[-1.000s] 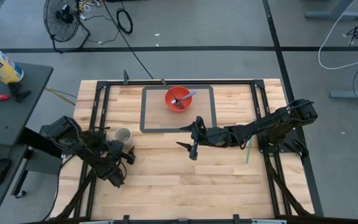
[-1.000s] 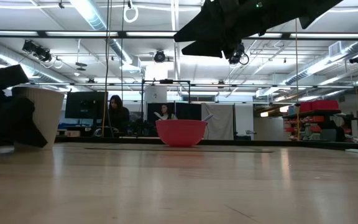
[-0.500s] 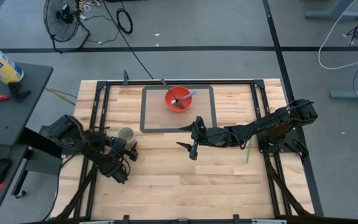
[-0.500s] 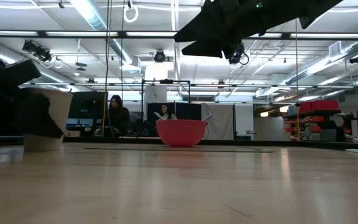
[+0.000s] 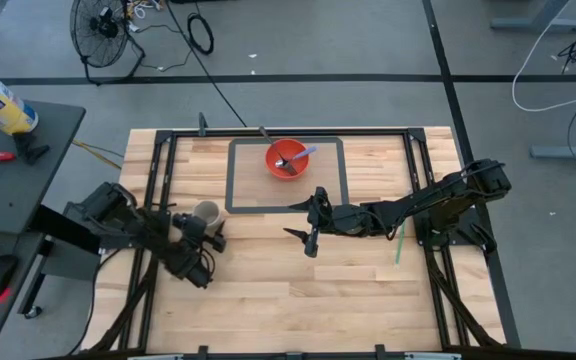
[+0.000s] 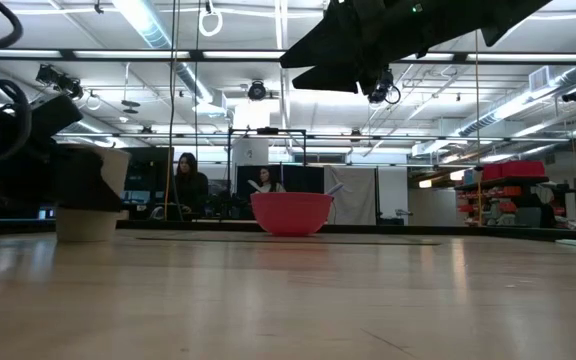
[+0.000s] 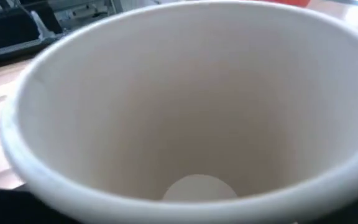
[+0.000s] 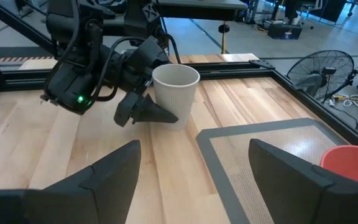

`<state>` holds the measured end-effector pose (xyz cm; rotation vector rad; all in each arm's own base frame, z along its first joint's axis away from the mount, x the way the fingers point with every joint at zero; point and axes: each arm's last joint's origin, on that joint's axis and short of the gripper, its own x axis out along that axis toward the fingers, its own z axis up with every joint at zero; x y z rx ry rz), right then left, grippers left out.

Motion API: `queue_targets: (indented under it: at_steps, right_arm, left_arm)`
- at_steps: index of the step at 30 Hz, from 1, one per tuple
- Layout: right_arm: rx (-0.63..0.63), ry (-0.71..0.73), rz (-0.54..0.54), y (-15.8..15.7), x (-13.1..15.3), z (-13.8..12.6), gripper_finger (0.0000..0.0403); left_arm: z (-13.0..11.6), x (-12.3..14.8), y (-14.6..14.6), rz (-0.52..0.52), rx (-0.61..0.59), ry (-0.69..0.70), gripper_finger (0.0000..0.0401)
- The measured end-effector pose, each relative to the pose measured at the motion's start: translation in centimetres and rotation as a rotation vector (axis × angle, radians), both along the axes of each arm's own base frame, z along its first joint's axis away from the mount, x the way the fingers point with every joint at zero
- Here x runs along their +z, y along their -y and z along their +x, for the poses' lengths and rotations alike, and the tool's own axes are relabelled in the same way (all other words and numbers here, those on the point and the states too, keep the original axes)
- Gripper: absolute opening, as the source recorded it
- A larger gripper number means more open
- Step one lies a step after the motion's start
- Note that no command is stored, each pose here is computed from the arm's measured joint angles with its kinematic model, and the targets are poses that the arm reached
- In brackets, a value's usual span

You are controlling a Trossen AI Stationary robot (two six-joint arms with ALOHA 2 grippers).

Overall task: Pick & Place Utensil
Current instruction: Put the gray cup on the transparent mat to the top right of the orange bowl

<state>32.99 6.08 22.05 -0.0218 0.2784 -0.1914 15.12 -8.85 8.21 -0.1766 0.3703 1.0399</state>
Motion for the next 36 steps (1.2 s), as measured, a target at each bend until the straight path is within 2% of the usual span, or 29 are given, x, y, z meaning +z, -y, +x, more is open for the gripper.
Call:
queue_targets:
  at_steps: [5, 11, 15, 22, 26, 31, 36]
  right_arm:
    - [0.0, 0.0, 0.0, 0.0, 0.0, 0.0, 0.0302]
    - [0.001, -0.001, -0.007, 0.0, 0.0, 0.0, 0.0302]
    - [0.015, -0.012, -0.056, 0.0, 0.0, 0.0, 0.0302]
    - [0.075, 0.04, -0.086, -0.4, -1.4, 1.3, 0.0302]
    - [0.137, 0.102, -0.105, -0.8, -2.3, 2.2, 0.0307]
    - [0.209, 0.19, -0.124, -1.0, -1.7, 2.4, 0.0339]
    - [0.27, 0.187, -0.162, -1.2, -1.9, 2.5, 0.0376]
  left_arm:
    - [0.5, -0.1, -0.4, 0.008, 0.018, -0.004, 0.0375]
    - [0.7, 0.0, -0.6, 0.0, 0.035, -0.004, 0.0327]
    - [1.5, 0.6, 0.1, -0.009, 0.015, -0.038, 0.0326]
    - [4.6, 4.4, 2.2, 0.078, -0.119, -0.068, 0.034]
    - [6.3, 6.9, 3.4, 0.133, -0.19, -0.112, 0.033]
    - [8.3, 9.4, 4.9, 0.174, -0.268, -0.17, 0.0329]
    - [10.4, 11.4, 6.3, 0.177, -0.372, -0.191, 0.0331]
